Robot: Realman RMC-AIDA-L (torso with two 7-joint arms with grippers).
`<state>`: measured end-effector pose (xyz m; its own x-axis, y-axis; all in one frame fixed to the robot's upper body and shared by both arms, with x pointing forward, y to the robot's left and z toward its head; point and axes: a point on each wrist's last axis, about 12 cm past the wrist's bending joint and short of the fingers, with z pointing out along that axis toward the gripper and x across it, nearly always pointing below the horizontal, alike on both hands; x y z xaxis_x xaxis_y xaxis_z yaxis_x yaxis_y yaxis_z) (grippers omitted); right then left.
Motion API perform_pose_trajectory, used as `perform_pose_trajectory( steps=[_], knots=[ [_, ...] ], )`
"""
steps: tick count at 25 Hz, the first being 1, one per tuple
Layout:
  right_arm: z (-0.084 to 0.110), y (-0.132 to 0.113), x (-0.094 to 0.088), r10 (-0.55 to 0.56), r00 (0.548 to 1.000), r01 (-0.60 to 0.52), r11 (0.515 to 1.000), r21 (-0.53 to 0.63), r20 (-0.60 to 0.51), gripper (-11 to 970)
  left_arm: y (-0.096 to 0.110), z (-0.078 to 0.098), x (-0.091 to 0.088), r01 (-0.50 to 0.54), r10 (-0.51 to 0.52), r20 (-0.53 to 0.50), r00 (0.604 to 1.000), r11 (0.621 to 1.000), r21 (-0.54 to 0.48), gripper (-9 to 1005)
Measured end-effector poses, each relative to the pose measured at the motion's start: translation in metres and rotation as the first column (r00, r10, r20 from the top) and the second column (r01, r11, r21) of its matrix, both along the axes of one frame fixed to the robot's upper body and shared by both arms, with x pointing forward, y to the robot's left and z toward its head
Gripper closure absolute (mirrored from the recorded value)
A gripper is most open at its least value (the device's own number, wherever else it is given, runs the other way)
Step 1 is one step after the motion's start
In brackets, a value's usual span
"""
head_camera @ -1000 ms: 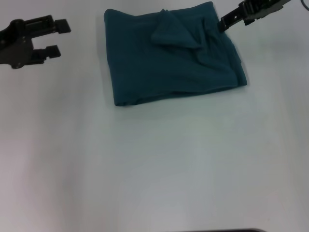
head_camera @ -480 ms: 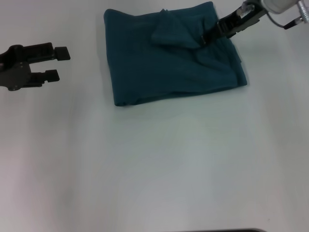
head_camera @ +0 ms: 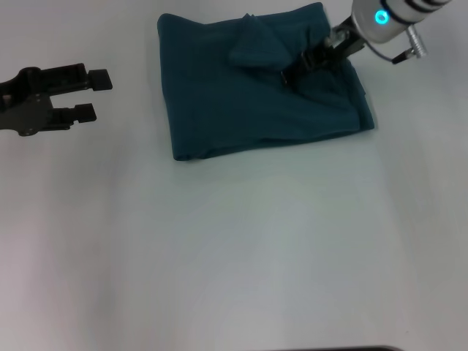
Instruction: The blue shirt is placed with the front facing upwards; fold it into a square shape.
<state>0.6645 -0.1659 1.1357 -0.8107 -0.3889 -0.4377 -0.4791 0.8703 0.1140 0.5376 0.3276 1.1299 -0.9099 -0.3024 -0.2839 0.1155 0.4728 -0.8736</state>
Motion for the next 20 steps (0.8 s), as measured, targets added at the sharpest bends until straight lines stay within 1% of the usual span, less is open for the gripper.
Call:
perform_pose_trajectory(
  steps=[3, 13, 14, 15, 16, 20],
  knots=[
    [-0.006, 0.002, 0.0, 0.002, 1.0, -0.002, 1.0, -0.01, 0.003, 61, 0.0, 0.0, 0.0, -0.003, 0.003, 0.001, 1.0, 1.0, 0.001, 133],
    [-0.002, 0.003, 0.006, -0.028, 0.998, 0.028, 1.0, 0.002, 0.049, 62, -0.001, 0.0, 0.001, -0.004, 0.004, 0.002, 1.0, 1.0, -0.003, 132],
    [-0.001, 0.003, 0.006, -0.037, 0.998, 0.036, 0.999, 0.01, 0.054, 62, -0.001, -0.001, 0.001, -0.005, 0.005, 0.002, 1.0, 1.0, -0.004, 132],
    [0.003, 0.0, 0.009, -0.073, 0.995, 0.071, 0.997, 0.041, 0.063, 62, -0.001, 0.0, 0.001, -0.006, 0.006, 0.003, 1.0, 1.0, -0.005, 132],
    [0.003, 0.0, 0.009, -0.073, 0.995, 0.071, 0.997, 0.041, 0.063, 63, -0.001, 0.0, 0.001, -0.007, 0.007, 0.003, 1.0, 1.0, -0.006, 132],
    [0.012, -0.01, 0.014, -0.146, 0.987, 0.139, 0.985, 0.099, 0.067, 65, -0.001, 0.001, 0.003, -0.015, 0.015, 0.011, 1.0, 1.0, -0.008, 132]
  ],
)
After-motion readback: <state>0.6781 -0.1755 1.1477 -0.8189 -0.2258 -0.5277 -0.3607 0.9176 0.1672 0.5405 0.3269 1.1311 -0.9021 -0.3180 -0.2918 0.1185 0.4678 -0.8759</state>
